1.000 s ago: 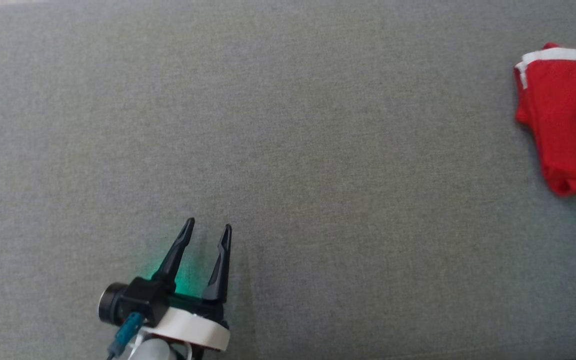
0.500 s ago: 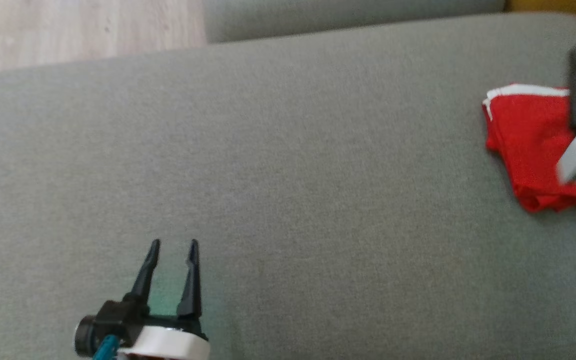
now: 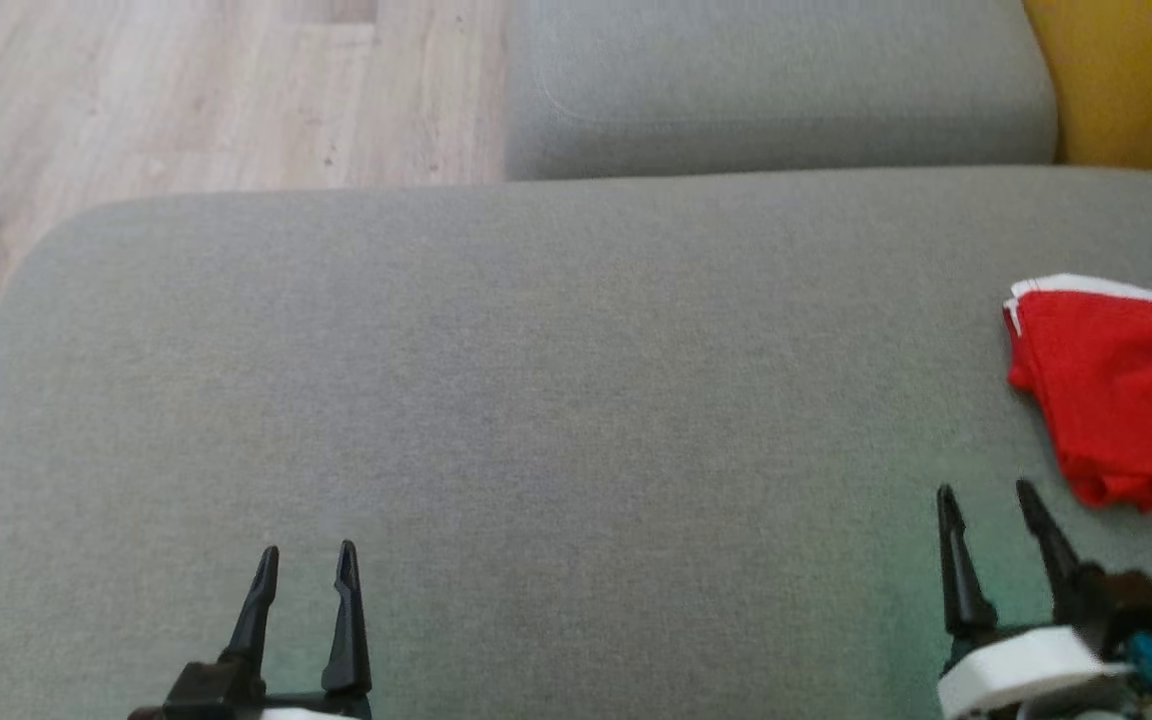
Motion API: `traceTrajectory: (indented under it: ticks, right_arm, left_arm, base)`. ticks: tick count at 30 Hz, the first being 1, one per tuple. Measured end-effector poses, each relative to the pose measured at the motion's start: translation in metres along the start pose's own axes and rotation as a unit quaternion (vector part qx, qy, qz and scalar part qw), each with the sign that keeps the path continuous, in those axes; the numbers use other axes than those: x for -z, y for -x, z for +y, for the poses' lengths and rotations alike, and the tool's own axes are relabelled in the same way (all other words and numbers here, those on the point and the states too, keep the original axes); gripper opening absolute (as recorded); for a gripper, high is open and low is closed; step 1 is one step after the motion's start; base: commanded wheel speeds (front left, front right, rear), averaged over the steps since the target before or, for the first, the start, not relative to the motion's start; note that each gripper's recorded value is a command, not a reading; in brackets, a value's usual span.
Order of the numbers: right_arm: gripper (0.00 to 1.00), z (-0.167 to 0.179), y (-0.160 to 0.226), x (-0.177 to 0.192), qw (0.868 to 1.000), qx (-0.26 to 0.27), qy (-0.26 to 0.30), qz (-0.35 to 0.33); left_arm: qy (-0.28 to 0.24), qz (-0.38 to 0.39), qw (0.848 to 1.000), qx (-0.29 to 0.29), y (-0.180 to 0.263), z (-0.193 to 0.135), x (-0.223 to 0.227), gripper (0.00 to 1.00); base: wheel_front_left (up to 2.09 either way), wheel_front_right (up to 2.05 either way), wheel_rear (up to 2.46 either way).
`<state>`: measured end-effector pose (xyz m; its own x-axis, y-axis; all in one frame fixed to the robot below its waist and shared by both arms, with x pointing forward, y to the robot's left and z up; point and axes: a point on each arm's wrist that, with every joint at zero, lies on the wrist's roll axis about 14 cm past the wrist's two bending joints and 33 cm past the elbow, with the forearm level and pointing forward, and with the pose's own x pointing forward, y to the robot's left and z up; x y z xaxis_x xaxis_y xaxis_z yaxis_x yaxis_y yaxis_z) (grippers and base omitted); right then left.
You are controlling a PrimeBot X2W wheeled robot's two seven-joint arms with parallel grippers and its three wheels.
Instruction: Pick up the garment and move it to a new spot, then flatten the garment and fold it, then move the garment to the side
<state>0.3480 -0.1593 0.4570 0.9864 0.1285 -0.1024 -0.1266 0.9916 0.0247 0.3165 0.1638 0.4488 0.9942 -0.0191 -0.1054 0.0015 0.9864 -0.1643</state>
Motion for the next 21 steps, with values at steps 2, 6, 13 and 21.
traceTrajectory:
  ticks: [2,6,13,21]
  right_arm:
    - [1.00,0.001,0.002,0.004,1.000,-0.001,0.003,0.001]
    - [1.00,-0.001,0.006,0.010,1.000,0.004,-0.010,0.005]
    - [0.00,-0.003,0.015,0.029,0.999,0.011,-0.015,0.033]
    - [0.00,-0.007,0.023,0.045,0.997,0.024,-0.048,0.062]
  left_arm:
    - [0.001,-0.005,1.000,0.003,0.001,0.000,-0.003,1.00]
    - [0.001,-0.008,1.000,0.008,0.001,-0.002,-0.005,1.00]
    - [0.001,0.018,1.000,0.018,0.004,-0.006,0.011,0.00]
    - [0.031,0.052,0.998,0.004,0.012,-0.001,0.029,0.00]
  base:
    - [0.00,0.00,0.00]
    - [0.00,0.00,0.00]
    - [0.00,0.00,0.00]
    - [0.00,0.00,0.00]
